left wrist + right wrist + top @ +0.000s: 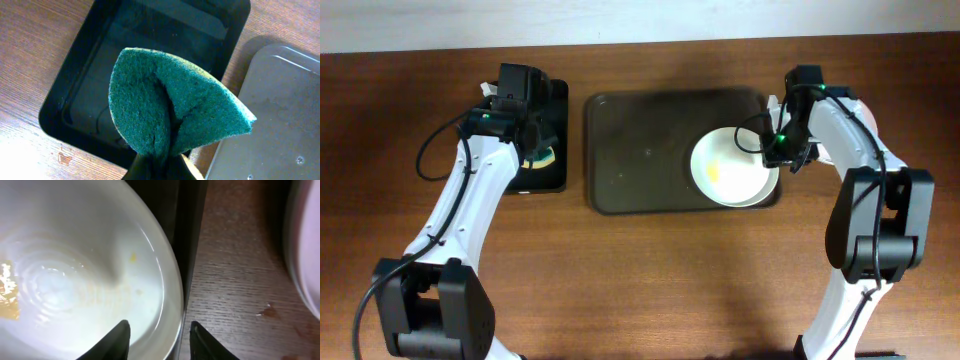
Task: Clean dirty plates on tray and stack at the side
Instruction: 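Hold the cream plate rim with the right gripper and tilt it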
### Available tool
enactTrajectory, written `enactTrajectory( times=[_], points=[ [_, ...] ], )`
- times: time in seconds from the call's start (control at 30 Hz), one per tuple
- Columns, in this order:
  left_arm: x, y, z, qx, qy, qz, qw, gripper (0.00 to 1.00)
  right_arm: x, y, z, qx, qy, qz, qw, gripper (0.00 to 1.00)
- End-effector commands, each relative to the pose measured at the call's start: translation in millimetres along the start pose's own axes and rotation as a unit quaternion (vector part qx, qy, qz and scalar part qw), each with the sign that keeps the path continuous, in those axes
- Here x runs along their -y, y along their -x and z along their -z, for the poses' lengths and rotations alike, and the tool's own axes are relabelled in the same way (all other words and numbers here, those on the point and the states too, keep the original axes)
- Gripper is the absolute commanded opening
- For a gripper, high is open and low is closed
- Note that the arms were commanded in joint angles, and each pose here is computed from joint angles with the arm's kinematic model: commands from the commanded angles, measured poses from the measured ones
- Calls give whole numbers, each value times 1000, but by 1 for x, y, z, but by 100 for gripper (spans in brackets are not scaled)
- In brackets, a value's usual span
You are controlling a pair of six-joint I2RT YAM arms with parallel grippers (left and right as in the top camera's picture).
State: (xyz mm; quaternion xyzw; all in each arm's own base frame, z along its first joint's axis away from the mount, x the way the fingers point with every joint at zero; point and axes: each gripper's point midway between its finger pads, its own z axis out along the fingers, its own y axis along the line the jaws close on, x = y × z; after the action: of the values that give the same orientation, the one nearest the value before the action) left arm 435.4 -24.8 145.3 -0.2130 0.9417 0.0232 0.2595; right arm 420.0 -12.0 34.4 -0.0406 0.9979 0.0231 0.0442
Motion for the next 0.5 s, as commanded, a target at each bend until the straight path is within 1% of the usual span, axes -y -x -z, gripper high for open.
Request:
enactTrajectory(
  times=[0.0, 0.23, 0.47],
  points=[
    [-1, 1, 0, 1, -2, 0, 1000, 0, -6, 7, 13, 16, 9, -4, 1000, 36],
    [-1, 0, 0, 1, -2, -1, 1000, 0, -6, -5, -9, 7, 11, -5, 1000, 36],
    [-1, 1, 0, 1, -2, 0, 1000, 0, -12, -8, -10, 1, 24, -8, 1000, 34]
  ],
)
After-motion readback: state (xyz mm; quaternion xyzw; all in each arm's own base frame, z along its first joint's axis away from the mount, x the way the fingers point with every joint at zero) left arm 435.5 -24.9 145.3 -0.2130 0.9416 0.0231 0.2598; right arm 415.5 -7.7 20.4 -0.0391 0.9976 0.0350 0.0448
